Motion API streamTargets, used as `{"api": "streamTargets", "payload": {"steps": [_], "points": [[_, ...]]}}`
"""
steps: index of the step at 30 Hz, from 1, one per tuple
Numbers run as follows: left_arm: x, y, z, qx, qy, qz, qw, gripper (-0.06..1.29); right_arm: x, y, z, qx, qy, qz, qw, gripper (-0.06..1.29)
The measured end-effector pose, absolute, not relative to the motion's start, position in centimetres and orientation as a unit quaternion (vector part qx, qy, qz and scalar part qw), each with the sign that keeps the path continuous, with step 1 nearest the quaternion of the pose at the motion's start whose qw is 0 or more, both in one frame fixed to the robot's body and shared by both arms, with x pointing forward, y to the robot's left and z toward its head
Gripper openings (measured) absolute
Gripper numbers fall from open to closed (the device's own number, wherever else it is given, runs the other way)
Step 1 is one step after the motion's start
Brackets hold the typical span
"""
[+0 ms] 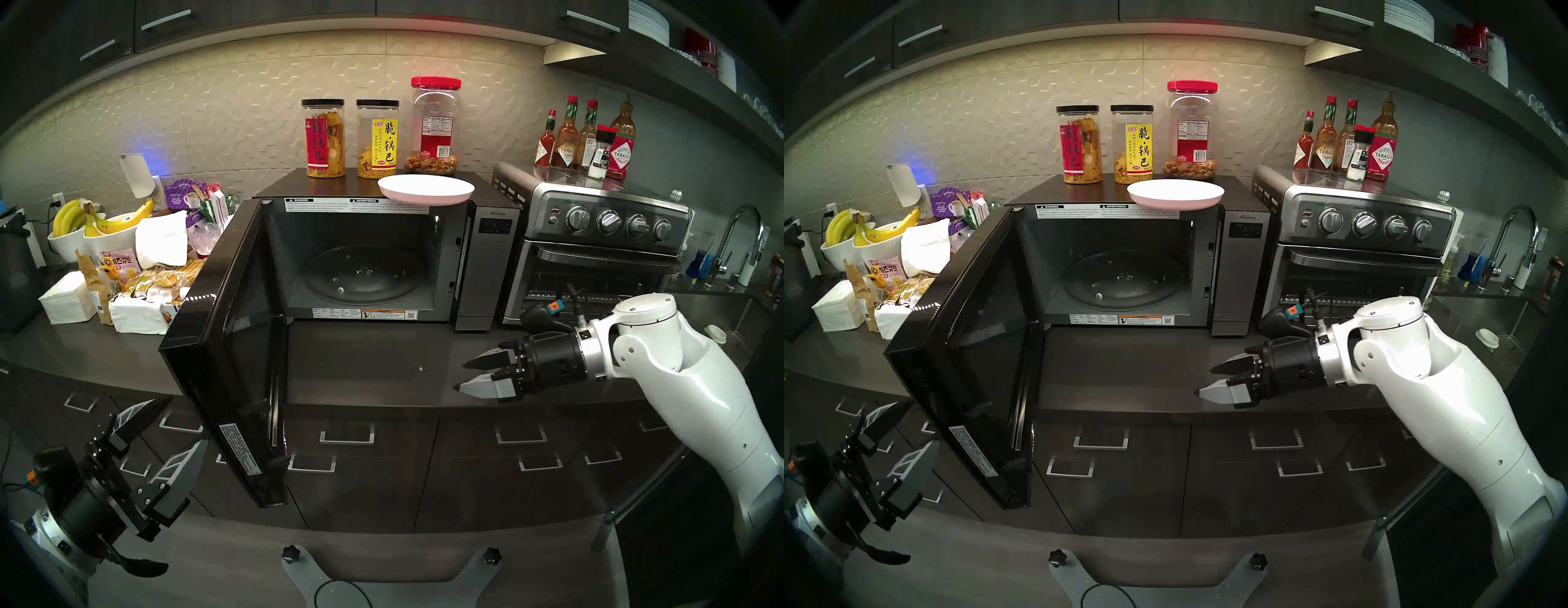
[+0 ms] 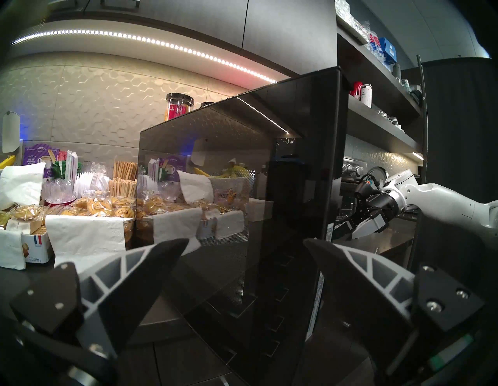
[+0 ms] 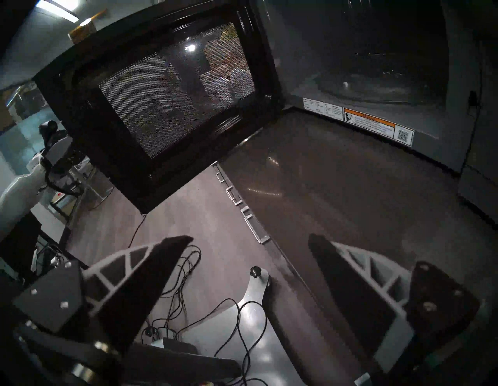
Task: Open the microwave, put the plate inside, and close the door
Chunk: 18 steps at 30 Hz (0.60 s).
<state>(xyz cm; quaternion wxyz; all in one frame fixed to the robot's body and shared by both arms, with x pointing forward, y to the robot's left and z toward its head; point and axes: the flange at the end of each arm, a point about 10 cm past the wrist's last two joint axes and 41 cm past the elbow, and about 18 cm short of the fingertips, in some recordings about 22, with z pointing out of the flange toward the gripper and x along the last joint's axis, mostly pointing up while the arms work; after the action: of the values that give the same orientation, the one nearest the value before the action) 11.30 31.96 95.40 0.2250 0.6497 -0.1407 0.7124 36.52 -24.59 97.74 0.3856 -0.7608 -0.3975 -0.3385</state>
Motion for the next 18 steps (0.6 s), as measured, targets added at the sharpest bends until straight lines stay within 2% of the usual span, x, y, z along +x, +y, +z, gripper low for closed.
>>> {"api": "streamTargets", "payload": {"steps": [18], "points": [[11.3,32.0,95.4,0.650,-0.140,0.712,0.225,1.27,35.5,-28.9,98.3,-0.707,-0.422,-0.392,0.410,1.22]]}}
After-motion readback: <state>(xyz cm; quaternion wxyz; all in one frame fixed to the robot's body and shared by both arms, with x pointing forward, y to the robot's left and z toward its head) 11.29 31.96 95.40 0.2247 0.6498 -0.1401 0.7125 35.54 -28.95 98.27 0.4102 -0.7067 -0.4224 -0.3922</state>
